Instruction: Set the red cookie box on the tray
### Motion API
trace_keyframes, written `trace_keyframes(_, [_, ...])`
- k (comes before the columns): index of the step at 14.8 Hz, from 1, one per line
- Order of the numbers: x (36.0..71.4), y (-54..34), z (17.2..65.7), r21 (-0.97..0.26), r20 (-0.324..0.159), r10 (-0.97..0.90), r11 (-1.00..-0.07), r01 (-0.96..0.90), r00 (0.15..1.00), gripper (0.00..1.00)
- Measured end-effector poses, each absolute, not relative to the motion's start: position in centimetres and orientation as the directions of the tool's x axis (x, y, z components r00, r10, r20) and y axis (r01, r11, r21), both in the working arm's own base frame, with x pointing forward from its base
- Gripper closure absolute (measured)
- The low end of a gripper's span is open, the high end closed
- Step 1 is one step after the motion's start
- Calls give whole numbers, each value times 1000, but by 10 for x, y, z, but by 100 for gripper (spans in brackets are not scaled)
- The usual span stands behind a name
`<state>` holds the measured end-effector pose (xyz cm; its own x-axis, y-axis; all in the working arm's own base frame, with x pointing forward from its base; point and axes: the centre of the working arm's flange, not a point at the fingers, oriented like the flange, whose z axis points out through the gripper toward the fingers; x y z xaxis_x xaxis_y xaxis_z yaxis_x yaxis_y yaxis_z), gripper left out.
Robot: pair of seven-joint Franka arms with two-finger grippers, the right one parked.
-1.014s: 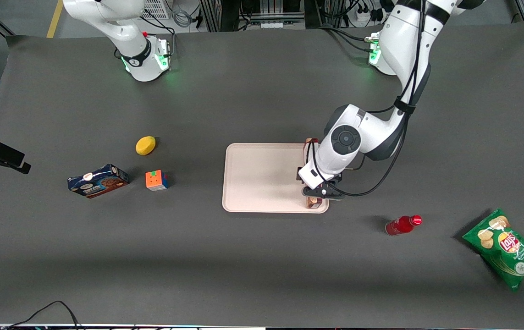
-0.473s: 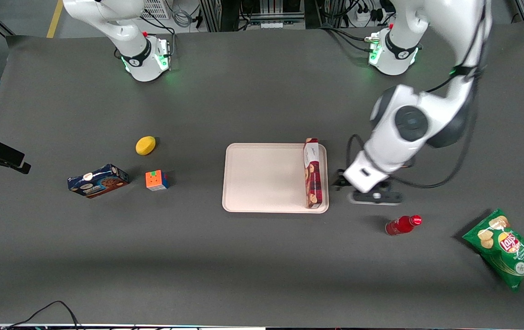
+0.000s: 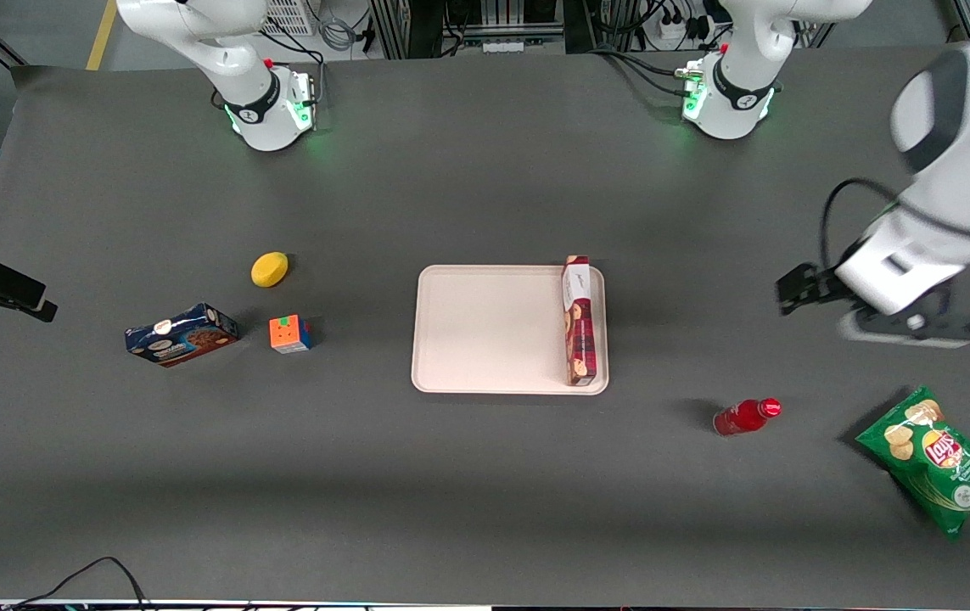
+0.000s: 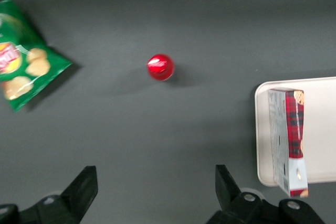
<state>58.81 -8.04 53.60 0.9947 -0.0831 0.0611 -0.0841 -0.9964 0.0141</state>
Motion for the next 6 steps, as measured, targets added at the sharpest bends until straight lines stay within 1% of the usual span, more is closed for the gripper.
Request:
trace_keyframes(3, [563,-45,579,17,58,-80,-997,-81,995,0])
trace_keyframes(6, [543,-29,604,23,49,-70,-997,-71,996,0])
